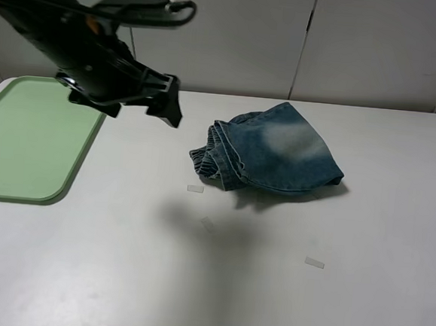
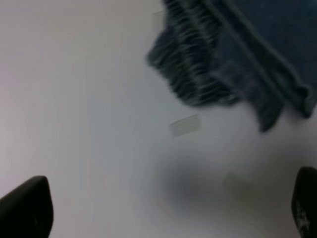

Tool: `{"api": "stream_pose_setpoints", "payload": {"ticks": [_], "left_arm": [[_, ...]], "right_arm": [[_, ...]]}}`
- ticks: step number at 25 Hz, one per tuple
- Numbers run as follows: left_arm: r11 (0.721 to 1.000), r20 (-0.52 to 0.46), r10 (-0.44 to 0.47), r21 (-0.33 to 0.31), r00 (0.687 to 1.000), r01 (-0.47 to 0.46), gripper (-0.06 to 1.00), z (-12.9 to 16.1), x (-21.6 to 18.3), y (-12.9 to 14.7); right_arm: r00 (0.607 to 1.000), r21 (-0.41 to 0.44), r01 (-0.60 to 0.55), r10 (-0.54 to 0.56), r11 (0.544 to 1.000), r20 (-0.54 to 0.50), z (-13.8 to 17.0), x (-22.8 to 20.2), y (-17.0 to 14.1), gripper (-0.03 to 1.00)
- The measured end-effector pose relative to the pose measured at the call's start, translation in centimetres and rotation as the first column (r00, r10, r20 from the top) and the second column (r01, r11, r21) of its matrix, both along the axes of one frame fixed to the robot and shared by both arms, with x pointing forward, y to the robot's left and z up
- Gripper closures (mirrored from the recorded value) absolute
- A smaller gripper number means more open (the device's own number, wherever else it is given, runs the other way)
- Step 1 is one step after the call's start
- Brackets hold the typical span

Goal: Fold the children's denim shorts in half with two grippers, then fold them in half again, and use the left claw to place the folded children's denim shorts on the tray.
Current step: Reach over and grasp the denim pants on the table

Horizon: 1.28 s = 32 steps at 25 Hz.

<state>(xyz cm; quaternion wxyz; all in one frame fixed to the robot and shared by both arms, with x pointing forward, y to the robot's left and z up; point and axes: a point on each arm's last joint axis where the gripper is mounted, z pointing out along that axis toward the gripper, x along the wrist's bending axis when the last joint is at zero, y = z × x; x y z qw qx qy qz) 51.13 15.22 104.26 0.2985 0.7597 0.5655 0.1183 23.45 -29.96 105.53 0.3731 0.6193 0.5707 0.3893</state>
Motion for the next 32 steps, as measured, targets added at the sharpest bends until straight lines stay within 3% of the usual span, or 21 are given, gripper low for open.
{"api": "stream_pose_setpoints", "payload": {"ticks": [4,9,16,22,32], "left_arm": [[0.997,-0.028,-0.063,-0.039,0.998,0.062,-0.01,-2.9,1.9,-6.3],[0.997,-0.078,-0.054,-0.050,0.996,0.050,-0.03,-5.9,3.5,-9.5],[0.997,-0.150,-0.010,-0.078,0.989,-0.002,-0.05,-9.9,5.1,-11.4],[0.984,-0.167,0.075,-0.148,0.983,-0.100,-0.05,-11.3,5.7,-11.9],[0.969,-0.222,0.151,-0.160,0.963,-0.188,-0.05,-13.6,6.1,-12.1]], "right_arm": [[1.000,0.000,0.000,0.000,1.000,0.000,0.0,0.0,0.0,0.27],[1.000,0.000,0.000,0.000,1.000,0.000,0.0,0.0,0.0,0.27],[1.000,0.000,0.000,0.000,1.000,0.000,0.0,0.0,0.0,0.27],[1.000,0.000,0.000,0.000,1.000,0.000,0.0,0.0,0.0,0.27],[1.000,0.000,0.000,0.000,1.000,0.001,0.0,0.0,0.0,0.27]]}}
